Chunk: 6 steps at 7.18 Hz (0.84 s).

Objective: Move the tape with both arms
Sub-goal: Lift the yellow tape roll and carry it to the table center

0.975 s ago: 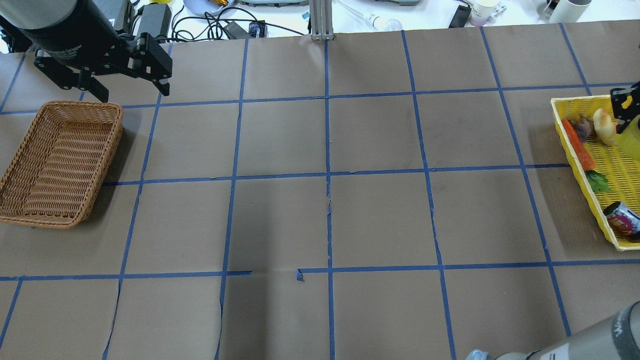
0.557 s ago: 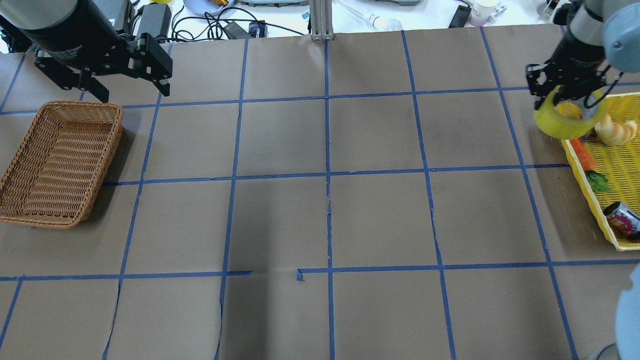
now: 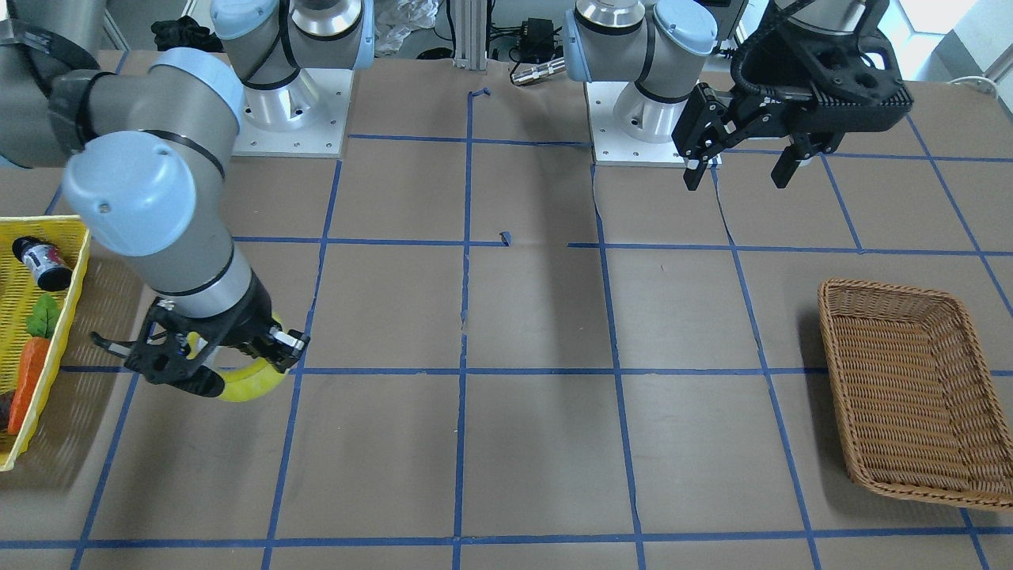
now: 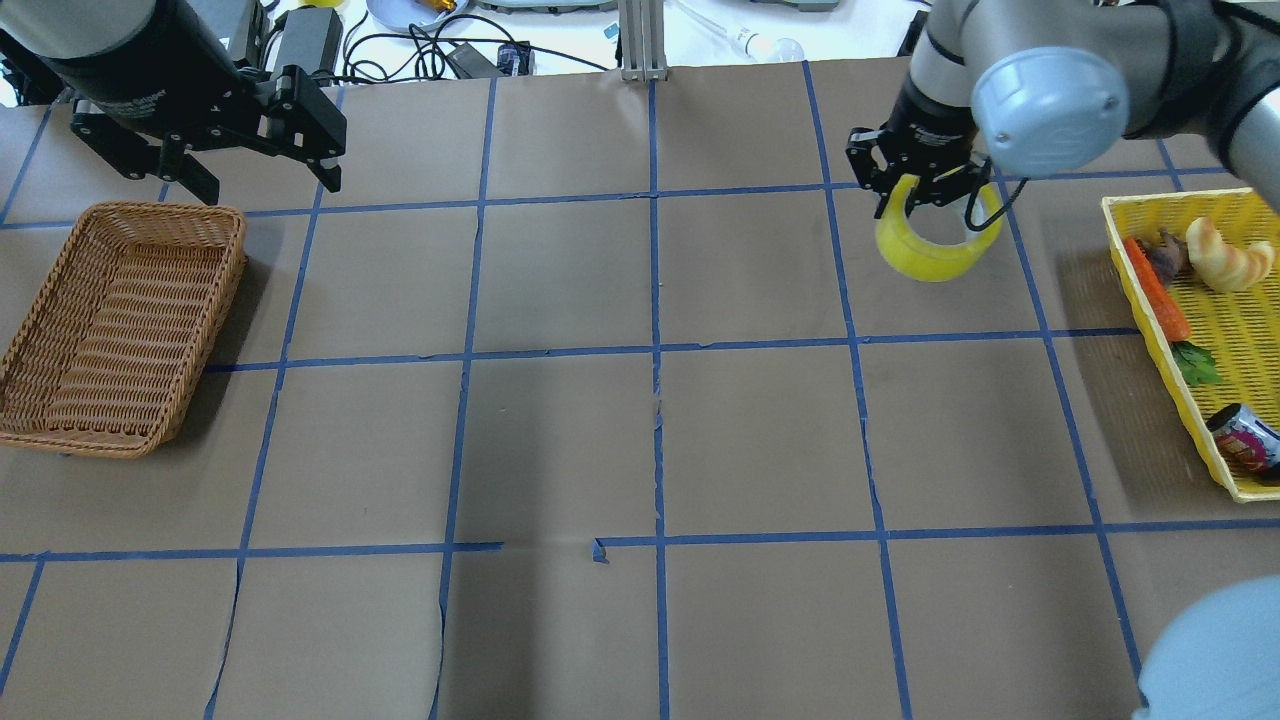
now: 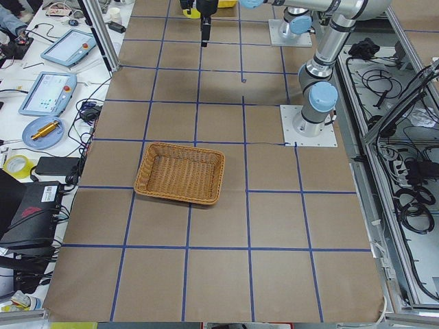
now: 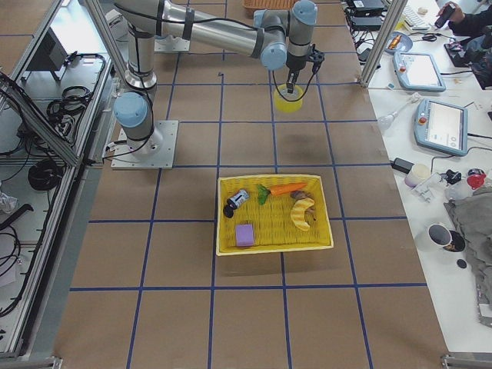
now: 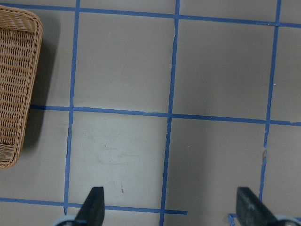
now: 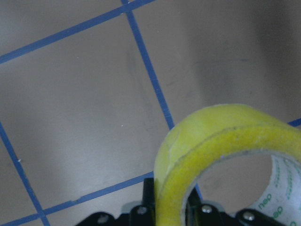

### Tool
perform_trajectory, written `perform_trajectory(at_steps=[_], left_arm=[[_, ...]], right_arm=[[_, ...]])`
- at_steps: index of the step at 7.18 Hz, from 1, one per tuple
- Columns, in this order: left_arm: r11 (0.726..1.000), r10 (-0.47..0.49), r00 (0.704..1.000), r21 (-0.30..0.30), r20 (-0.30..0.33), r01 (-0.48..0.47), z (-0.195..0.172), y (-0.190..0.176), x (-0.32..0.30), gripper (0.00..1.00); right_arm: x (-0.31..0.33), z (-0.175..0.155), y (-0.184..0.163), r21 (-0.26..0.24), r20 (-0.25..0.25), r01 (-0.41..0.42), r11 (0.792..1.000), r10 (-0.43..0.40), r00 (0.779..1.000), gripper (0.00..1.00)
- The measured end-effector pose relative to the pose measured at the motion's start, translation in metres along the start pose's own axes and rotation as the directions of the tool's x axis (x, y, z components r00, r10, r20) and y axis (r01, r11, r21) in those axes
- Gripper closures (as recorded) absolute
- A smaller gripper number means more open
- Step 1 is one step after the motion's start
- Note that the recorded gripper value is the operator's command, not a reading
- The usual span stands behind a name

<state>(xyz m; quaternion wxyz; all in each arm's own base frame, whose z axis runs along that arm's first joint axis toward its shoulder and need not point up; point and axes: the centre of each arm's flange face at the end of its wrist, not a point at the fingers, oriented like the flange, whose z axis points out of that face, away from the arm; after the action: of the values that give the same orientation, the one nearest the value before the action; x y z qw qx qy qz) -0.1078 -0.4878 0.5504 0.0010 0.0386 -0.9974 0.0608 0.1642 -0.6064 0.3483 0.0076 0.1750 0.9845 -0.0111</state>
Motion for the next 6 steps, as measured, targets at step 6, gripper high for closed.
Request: perform_trajectory(at_steps=[6], left_arm=[[1.0,0.006,1.0,-0.003,0.003,-0.006,0.001,0.002,0.0,0.0]], right_arm=[[-0.159,0.089,0.079,0.035,0.089,-0.08,0.996,0.076,0.993,1.0]])
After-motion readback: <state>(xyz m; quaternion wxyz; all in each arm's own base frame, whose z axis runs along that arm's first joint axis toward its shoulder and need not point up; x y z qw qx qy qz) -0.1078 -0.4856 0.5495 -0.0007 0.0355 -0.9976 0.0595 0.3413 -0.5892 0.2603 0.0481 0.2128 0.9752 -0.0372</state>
